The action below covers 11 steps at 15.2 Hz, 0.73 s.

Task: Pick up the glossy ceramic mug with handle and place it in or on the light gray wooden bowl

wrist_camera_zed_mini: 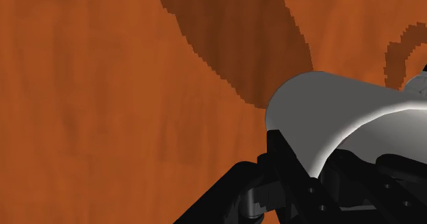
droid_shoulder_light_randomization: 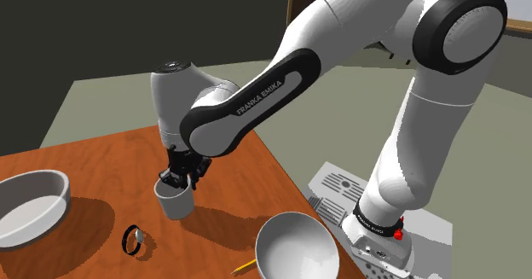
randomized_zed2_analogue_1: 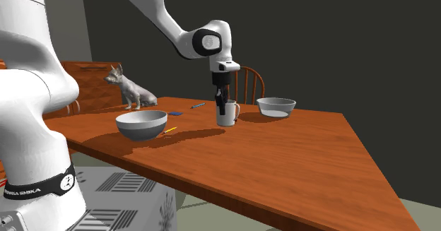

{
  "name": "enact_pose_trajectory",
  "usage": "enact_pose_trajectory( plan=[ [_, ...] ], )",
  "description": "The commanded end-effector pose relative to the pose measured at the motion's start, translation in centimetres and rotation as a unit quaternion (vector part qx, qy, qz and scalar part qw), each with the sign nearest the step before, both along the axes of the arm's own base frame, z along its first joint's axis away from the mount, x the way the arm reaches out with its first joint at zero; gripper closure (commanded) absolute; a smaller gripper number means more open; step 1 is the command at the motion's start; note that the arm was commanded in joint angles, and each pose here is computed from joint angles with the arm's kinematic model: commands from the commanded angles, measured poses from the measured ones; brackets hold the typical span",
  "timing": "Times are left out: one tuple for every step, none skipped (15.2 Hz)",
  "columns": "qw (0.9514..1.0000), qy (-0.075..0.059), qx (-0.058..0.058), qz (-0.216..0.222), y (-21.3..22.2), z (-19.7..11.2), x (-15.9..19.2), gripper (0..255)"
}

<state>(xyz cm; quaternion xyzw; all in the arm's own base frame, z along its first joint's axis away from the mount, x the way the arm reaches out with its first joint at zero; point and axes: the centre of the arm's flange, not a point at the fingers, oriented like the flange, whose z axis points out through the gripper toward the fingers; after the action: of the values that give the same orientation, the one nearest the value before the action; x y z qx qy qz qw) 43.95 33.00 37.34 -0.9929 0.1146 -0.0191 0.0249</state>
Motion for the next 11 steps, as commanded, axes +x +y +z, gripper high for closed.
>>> enact_pose_trajectory(
  plan=[
    [1.0000, 0.000, 0.000, 0.000, 0.1, 1.1, 0.0, 255],
    [1.0000, 0.000, 0.000, 0.000, 0.1, 1.6, 0.0, 255],
    [1.0000, 0.000, 0.000, 0.000, 0.1, 2.2, 0.0, 255],
    [1.0000, 0.000, 0.000, 0.000, 0.1, 2.7, 0.0, 255],
    [1.0000, 0.000, 0.000, 0.000, 0.1, 3.2, 0.0, 255],
    [1.0000, 0.000, 0.000, 0.000, 0.1, 3.8, 0.0, 255],
    [1.0000, 0.000, 0.000, 0.000, 0.1, 4.3, 0.0, 255],
    [1.0000, 0.000, 0.000, 0.000, 0.1, 4.8, 0.0, 255],
    [1.0000, 0.000, 0.000, 0.000, 0.1, 5.3, 0.0, 255],
    [1.0000, 0.000, 0.000, 0.000, 0.1, 5.9, 0.0, 255],
    [1.0000, 0.000, 0.000, 0.000, 0.1, 6.4, 0.0, 255]
  ],
)
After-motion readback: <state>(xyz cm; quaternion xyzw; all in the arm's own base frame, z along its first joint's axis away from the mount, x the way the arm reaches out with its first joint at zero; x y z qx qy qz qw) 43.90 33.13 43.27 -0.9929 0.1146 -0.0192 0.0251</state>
